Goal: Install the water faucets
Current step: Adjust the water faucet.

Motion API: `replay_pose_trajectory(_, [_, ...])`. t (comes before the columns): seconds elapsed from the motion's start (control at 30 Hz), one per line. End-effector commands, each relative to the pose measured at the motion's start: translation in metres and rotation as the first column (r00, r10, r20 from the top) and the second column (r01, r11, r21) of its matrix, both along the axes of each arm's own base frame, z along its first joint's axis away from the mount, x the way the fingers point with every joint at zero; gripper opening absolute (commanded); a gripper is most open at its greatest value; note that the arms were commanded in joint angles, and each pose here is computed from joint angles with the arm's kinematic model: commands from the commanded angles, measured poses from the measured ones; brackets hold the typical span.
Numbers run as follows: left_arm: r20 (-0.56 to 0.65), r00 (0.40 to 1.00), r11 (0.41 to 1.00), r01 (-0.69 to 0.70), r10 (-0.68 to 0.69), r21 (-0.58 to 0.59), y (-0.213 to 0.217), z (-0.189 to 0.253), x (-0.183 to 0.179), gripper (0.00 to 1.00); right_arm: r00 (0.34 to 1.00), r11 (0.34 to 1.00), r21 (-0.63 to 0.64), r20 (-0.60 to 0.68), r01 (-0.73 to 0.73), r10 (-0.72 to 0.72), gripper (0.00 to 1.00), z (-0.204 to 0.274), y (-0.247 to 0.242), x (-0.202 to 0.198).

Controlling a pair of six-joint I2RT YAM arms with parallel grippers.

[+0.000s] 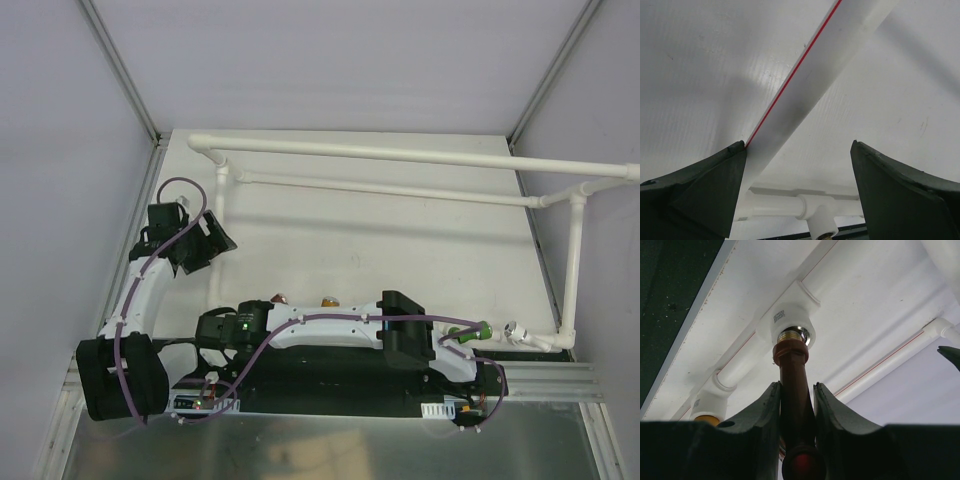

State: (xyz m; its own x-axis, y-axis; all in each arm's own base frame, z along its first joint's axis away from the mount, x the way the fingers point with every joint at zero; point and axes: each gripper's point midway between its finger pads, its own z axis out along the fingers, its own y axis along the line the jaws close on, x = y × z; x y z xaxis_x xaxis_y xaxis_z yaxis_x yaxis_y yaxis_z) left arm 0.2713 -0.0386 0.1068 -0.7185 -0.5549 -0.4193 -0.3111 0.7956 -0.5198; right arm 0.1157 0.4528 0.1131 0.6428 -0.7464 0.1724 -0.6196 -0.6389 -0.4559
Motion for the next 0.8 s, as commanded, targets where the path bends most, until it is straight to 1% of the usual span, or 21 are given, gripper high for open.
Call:
replay_pose_trajectory(0.0, [0.06,0.996,0.997,0.07,-0.068,-0.023,-0.016,0.019,0.011,0.87,1.0,1.0,-0.024,0.017,0.019,-0.018,0.0,0.007,-0.012,0.002])
replay_pose_trajectory(0.17, [0.069,0.991,0.993,0.114,-0.113,-0.02,-0.025,0.02,0.011,0.86,1.0,1.0,-0.02,0.018,0.021,-0.02,0.0,0.009,-0.012,0.003])
replay_pose_trajectory(0.23, [0.088,0.991,0.995,0.1,-0.102,0.03,-0.017,0.024,0.01,0.86,1.0,1.0,-0.018,0.018,0.022,-0.021,0.0,0.009,-0.013,0.002])
replay_pose_trajectory(0.33, [0.147,0.986,0.987,0.051,-0.073,0.152,0.003,0.037,0.01,0.87,1.0,0.999,-0.023,0.019,0.022,-0.022,0.0,0.009,-0.014,0.002])
replay_pose_trajectory(0.37, [0.153,0.986,0.985,0.044,-0.07,0.167,0.005,0.037,0.009,0.87,1.0,0.999,-0.024,0.019,0.022,-0.022,0.0,0.009,-0.015,0.002])
replay_pose_trajectory(0.43, [0.136,0.987,0.987,0.068,-0.088,0.145,0.0,0.032,0.007,0.87,1.0,0.999,-0.027,0.021,0.024,-0.023,0.0,0.008,-0.015,0.003])
replay_pose_trajectory(0.57, [0.079,0.988,0.99,0.132,-0.135,0.047,-0.019,0.022,0.008,0.82,0.999,0.999,-0.022,0.021,0.031,-0.03,0.0,0.009,-0.016,0.003])
replay_pose_trajectory(0.63, [0.071,0.986,0.987,0.151,-0.154,0.047,-0.025,0.021,0.009,0.77,0.999,0.999,-0.024,0.021,0.034,-0.033,0.0,0.009,-0.016,0.003])
replay_pose_trajectory(0.7, [0.071,0.985,0.986,0.153,-0.158,0.072,-0.027,0.02,0.008,0.73,0.999,0.999,-0.026,0.022,0.033,-0.032,0.0,0.008,-0.016,0.003])
replay_pose_trajectory(0.77, [0.064,0.986,0.986,0.147,-0.153,0.08,-0.027,0.019,0.008,0.7,0.999,0.999,-0.026,0.024,0.033,-0.032,0.0,0.009,-0.016,0.004])
